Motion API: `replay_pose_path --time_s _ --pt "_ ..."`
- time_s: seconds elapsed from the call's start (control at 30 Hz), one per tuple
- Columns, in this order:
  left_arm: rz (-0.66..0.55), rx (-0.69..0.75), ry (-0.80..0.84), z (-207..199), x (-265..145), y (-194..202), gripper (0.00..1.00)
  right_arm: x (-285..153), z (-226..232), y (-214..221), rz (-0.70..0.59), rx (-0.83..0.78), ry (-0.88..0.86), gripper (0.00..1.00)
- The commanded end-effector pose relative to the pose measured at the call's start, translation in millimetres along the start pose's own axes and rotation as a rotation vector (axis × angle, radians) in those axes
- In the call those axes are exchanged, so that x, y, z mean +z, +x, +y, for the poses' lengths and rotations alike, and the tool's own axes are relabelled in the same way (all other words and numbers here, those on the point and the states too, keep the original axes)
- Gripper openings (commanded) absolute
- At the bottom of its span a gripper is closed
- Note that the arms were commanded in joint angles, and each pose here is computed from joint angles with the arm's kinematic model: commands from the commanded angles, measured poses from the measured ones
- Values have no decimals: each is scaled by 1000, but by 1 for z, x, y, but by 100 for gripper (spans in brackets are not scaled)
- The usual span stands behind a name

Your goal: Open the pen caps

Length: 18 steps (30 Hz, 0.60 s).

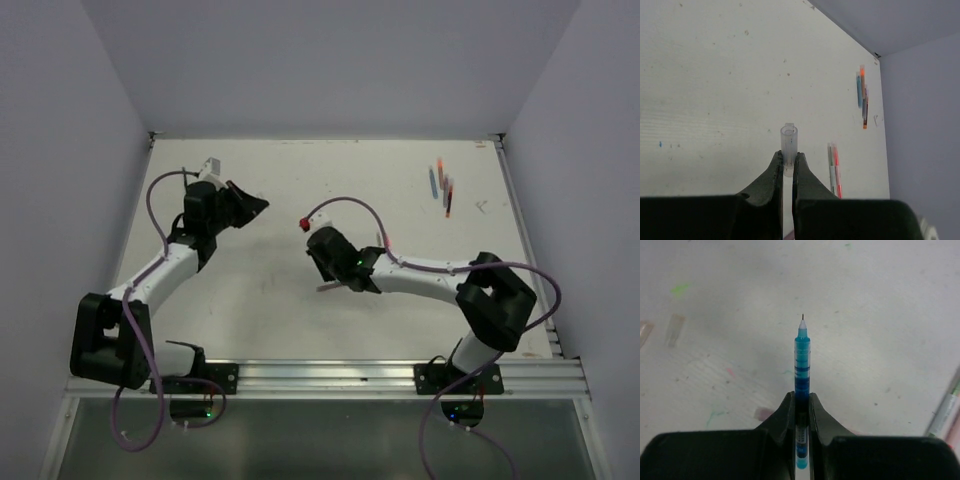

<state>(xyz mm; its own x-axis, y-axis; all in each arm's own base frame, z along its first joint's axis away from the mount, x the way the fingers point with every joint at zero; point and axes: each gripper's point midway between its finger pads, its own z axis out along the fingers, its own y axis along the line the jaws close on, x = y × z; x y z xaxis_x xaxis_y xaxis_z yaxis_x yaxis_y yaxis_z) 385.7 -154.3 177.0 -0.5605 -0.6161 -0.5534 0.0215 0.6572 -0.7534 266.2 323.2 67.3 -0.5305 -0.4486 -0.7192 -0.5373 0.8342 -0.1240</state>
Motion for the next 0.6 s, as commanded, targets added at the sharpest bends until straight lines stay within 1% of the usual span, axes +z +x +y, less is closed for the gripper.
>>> replay_pose_path --time_s 0.0,0.07,0.1,0.13,0.17,0.2,0.23,0.3,0.33,0.37,0.4,0.57 --pt "30 72 -28 15 -22 16 0 -21 -44 -44 -110 238 -49 0" --pt "33 114 -93 35 -29 24 0 -25 -69 -36 -65 269 -5 0" --pt "52 116 -125 48 -37 36 0 -28 -94 -31 -47 304 37 0" --pt "59 127 -143 55 -40 41 0 -29 -104 -27 -32 322 44 0" --pt "72 129 -148 59 -44 47 0 -30 -115 -25 -26 341 56 0" --pt "80 133 -138 61 -47 52 0 -28 -138 -16 -5 378 94 0" --pt "113 118 -141 69 -50 66 0 -27 -148 -10 8 387 109 0" --pt "136 104 -133 73 -53 77 0 -25 -174 7 47 425 168 0" --pt "161 93 -136 79 -55 87 0 -23 -182 16 68 441 186 0" --pt "168 92 -141 82 -56 90 0 -22 -186 21 77 461 184 0" --pt "176 91 -146 85 -57 93 0 -21 -200 32 97 498 208 0" --pt "203 86 -188 103 -68 110 0 -18 -223 60 142 580 242 0"
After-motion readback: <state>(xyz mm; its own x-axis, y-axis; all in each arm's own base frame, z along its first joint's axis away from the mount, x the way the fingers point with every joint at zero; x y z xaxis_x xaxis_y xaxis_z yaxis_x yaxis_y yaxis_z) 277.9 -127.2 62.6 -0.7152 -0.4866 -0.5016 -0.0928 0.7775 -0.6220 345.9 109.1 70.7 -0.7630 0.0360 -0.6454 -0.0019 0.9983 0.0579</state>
